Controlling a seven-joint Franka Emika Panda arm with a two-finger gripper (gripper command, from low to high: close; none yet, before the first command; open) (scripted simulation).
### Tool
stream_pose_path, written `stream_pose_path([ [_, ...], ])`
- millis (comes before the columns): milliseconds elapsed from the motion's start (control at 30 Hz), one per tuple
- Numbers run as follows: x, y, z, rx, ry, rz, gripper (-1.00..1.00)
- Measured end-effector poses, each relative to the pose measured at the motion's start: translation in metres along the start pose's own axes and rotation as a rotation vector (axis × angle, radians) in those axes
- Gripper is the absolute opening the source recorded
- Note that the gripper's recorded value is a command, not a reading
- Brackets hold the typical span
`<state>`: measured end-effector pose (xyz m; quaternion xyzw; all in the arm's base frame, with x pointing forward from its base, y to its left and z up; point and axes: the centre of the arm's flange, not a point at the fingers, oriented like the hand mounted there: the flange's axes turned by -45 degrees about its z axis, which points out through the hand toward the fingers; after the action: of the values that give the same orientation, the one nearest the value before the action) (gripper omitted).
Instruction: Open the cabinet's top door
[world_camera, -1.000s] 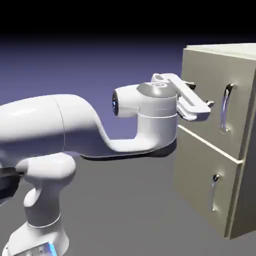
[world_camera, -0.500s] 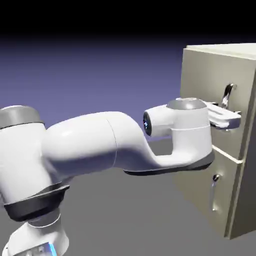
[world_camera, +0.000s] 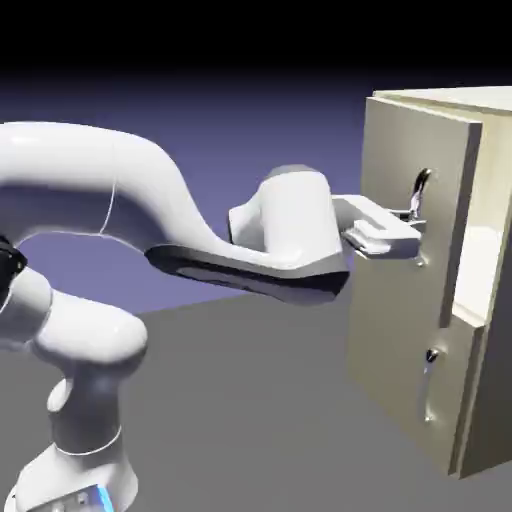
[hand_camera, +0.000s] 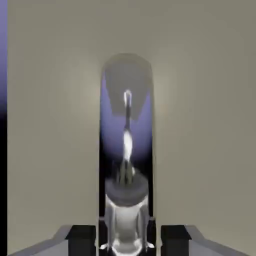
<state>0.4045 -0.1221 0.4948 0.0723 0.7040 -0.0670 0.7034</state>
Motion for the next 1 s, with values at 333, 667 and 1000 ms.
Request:
stream_pose_path([
  [333,0.001,0.035,-0.057,0.202,-0.003,-0.007,-1.00],
  [667,0.001,0.082,-0.106,0.410,-0.003,-0.007,-1.00],
  [1000,0.002,0.137,-0.143,0.614,-0.004,-0.007,-1.00],
])
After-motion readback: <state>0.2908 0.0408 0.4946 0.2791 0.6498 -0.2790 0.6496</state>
